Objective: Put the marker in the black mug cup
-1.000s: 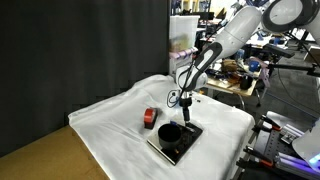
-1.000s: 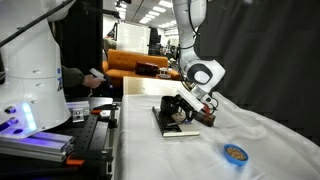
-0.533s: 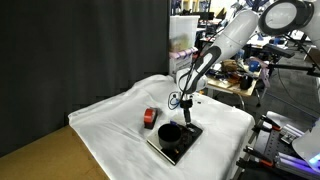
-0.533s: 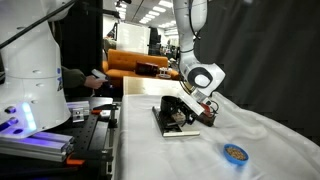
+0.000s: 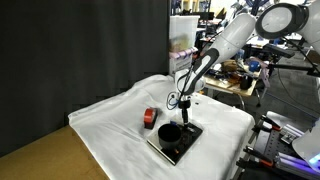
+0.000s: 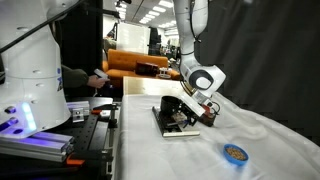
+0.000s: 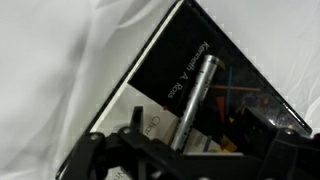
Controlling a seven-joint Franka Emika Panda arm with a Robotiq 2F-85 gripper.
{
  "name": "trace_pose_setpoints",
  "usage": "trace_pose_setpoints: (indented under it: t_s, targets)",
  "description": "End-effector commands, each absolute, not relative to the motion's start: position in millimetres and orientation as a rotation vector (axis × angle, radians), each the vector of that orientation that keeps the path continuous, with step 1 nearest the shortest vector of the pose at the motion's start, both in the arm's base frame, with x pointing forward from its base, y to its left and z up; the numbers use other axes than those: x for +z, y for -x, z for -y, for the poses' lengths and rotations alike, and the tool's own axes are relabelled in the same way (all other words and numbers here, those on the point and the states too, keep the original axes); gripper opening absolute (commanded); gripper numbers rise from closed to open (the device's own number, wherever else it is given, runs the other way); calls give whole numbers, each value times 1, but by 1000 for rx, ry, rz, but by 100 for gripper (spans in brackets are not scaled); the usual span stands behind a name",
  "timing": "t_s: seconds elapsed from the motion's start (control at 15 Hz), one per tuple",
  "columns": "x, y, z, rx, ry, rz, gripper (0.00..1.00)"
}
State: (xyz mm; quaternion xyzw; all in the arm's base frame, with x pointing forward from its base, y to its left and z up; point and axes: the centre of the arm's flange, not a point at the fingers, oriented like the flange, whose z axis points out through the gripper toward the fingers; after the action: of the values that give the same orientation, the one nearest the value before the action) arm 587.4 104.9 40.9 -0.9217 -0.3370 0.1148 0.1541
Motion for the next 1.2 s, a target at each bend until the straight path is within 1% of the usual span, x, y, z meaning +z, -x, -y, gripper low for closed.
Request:
trace_pose_setpoints:
  t_s: [0.0,0.4,1.13]
  targets:
    - [34,-601,-115,303,2662,973,100]
    - [35,-605,-131,290,2659,982,100]
    - [35,-601,-131,303,2644,979,100]
